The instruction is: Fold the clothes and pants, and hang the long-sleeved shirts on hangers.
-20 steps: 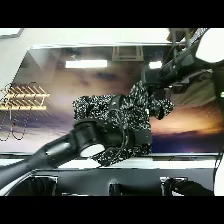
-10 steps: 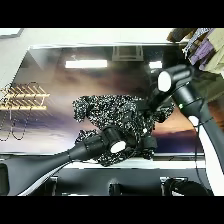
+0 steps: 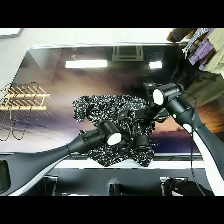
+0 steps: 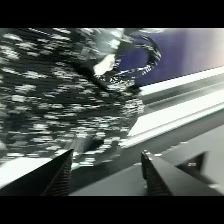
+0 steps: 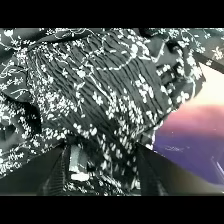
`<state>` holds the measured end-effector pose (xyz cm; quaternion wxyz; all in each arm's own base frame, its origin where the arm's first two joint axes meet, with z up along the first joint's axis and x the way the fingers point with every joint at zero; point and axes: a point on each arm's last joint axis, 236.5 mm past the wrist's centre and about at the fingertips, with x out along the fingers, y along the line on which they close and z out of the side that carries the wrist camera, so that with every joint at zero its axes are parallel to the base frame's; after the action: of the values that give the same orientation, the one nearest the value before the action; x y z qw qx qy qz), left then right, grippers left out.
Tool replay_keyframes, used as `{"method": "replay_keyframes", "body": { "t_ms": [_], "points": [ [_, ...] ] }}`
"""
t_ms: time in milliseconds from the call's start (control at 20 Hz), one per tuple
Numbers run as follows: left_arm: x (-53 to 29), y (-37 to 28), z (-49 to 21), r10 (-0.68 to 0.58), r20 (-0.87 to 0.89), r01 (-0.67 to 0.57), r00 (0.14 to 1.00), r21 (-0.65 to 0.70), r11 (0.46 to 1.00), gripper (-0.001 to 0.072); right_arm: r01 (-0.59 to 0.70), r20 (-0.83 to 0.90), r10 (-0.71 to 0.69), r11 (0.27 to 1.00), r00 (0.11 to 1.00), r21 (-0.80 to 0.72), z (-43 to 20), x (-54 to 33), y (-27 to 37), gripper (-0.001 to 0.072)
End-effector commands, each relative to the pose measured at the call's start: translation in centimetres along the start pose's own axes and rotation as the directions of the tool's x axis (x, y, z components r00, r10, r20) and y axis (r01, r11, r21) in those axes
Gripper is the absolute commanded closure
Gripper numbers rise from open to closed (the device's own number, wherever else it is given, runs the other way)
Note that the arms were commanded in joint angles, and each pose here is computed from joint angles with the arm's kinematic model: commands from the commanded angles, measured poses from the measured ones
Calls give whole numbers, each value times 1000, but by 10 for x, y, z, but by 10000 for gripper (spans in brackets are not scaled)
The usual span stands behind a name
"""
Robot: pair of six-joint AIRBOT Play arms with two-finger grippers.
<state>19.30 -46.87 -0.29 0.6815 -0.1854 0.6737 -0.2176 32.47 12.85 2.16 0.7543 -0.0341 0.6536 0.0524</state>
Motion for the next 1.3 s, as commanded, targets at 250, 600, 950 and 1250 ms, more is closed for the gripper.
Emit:
{"method": "replay_keyframes", "body": {
  "t_ms": [250, 600, 950, 1250],
  "points": [
    [-77, 74, 83, 192, 172, -239, 966, 322, 916, 177, 192, 107, -225, 948, 968, 254, -54, -109, -119, 212],
    [-93, 83, 128, 146, 268, -276, 952, 547, 790, 177, -171, -86, 294, 744, 952, 646, -143, -31, -76, 212],
    [-97, 70, 151, 93, 366, -331, 926, 670, 665, 177, -269, -23, 486, 522, 874, 810, -150, 39, -29, 219],
    [-91, 27, 173, -67, 471, -373, 880, 770, 518, 177, -230, -61, 539, 456, 840, 859, -152, 61, -21, 226]
  ]
}}
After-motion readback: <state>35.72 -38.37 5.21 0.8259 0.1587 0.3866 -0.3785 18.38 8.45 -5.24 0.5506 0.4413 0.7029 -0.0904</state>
